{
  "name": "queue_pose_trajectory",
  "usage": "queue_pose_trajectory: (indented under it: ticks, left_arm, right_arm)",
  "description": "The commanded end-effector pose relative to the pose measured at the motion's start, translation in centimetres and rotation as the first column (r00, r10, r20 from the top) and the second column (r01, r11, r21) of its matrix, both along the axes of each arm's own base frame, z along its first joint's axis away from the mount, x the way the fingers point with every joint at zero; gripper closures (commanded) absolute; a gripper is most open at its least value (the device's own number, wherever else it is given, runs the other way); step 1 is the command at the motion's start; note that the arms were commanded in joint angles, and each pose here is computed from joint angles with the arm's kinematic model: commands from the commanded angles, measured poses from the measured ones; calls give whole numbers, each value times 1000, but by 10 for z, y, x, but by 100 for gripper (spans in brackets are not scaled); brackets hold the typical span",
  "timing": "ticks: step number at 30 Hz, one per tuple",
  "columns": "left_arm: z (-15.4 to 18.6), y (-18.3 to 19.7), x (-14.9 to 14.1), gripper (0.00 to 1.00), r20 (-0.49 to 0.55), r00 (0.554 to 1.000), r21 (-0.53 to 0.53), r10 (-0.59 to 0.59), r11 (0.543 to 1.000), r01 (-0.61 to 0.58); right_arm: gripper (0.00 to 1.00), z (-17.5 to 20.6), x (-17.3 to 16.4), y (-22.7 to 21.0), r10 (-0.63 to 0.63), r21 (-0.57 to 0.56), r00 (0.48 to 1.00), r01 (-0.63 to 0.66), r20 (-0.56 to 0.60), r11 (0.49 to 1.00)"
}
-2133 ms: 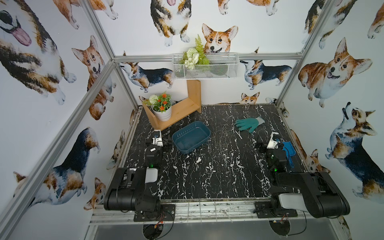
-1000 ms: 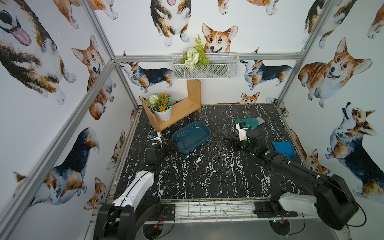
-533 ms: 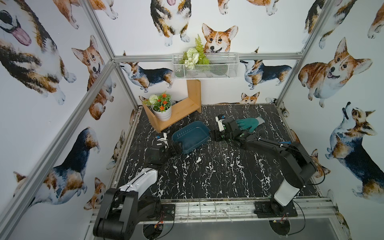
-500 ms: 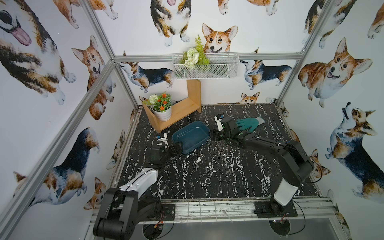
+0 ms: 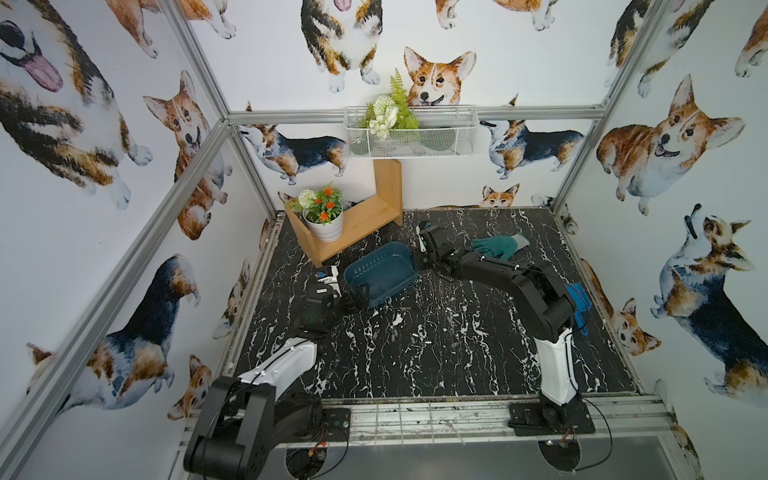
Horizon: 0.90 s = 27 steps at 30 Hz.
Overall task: Put the bit on the desktop into the storage box
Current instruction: Move the storage box to the center of the board.
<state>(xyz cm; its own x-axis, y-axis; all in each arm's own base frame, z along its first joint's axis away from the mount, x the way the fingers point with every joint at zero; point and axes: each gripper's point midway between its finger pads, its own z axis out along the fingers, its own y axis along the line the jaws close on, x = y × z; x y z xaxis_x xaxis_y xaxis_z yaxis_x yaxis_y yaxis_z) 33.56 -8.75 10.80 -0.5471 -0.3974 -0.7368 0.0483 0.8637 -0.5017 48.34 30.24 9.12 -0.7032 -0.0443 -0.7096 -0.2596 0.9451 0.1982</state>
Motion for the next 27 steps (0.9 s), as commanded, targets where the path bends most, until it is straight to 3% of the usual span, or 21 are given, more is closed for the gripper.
queue_pose_trajectory:
  ticks: [1, 15, 27]
  left_arm:
    - [5, 3, 3, 0, 27, 1000, 21, 6, 1000, -7]
    - [2, 3, 2, 0, 18, 1000, 21, 11, 1000, -12]
    - [5, 1, 1, 0, 27, 1000, 20, 0, 1000, -1]
  right_arm:
    - [59, -7, 2, 0, -12, -19, 1000, 12, -18, 1000]
    - [86, -7, -5, -11, -11, -74, 1000, 10, -21, 997]
    - [90, 11, -30, -45, -48, -145, 999, 48, 8, 988]
